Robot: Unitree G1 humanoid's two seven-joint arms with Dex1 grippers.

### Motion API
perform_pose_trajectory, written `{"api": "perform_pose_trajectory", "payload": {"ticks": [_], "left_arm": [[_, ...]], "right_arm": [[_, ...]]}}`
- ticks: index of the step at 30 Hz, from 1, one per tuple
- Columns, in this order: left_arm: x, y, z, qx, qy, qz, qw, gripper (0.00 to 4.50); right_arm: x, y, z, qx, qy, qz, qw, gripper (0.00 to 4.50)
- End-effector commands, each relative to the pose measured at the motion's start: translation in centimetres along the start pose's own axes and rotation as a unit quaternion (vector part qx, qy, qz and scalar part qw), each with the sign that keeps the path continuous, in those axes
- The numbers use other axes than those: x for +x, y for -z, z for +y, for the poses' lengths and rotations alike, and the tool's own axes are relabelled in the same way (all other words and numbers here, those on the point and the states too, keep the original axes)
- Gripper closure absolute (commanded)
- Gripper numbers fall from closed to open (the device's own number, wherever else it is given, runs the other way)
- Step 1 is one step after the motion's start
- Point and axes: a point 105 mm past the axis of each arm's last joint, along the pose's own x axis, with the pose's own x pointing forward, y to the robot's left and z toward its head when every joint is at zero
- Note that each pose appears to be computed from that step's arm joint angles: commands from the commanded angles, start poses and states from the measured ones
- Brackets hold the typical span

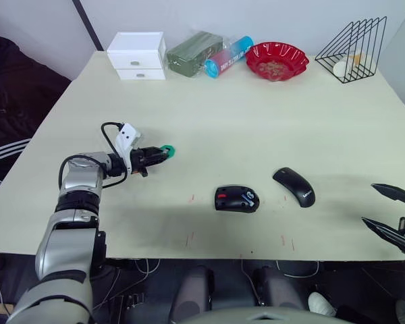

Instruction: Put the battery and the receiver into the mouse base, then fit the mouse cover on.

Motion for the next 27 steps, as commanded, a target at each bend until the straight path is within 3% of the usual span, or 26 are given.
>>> {"api": "perform_pose_trajectory", "payload": {"ticks": [1, 27], "left_arm": [[0.0, -0.7, 0.2, 0.007, -0.003, -0.003, 1.0, 2.98], [0.0, 0.7, 0.1, -0.002, -0.012, 0.025, 1.0, 2.98]], "right_arm": [[0.1, -0.8, -0.1, -0.021, -0.004, -0.009, 1.0, 0.0], [0.2, -0.6, 0.0, -0.018, -0.008, -0.006, 1.0, 0.0]]}}
